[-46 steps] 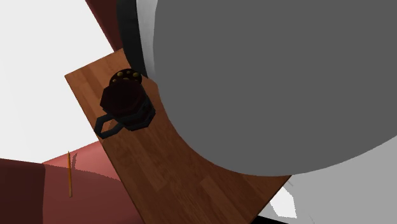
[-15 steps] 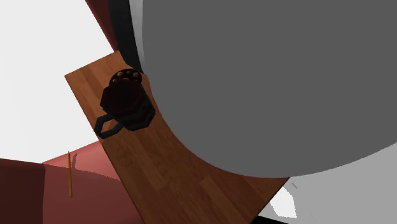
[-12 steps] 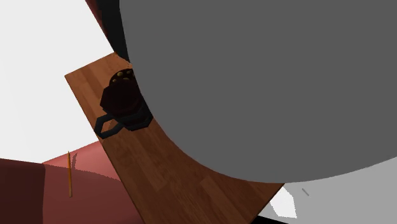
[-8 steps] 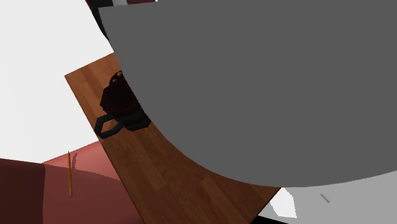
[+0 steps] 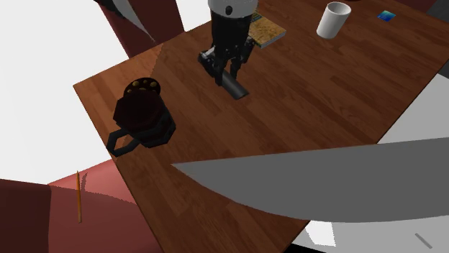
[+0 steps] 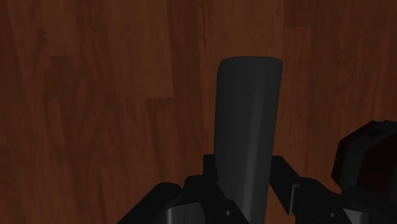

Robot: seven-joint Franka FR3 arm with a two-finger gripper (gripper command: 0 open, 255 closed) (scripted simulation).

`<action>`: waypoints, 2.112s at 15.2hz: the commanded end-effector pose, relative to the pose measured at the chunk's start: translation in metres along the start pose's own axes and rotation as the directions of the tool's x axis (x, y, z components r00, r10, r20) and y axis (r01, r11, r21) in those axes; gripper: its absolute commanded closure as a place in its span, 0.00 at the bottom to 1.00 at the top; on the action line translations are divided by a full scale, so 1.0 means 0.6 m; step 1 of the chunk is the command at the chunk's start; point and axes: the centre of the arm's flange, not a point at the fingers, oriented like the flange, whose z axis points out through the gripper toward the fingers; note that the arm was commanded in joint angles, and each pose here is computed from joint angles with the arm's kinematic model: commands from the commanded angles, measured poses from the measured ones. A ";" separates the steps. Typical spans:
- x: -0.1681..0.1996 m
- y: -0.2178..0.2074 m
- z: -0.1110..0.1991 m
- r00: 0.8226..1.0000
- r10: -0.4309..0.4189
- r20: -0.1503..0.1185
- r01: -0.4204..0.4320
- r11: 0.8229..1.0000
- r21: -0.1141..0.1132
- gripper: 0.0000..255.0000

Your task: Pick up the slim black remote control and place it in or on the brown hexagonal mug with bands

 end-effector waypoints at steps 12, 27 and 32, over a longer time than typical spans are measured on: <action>-0.003 -0.009 -0.117 1.000 0.000 0.000 0.000 1.000 0.000 1.00; 0.027 -0.313 -0.085 1.000 0.000 0.000 0.000 1.000 0.000 1.00; 0.037 -0.414 -0.073 1.000 0.000 0.000 0.000 1.000 0.000 1.00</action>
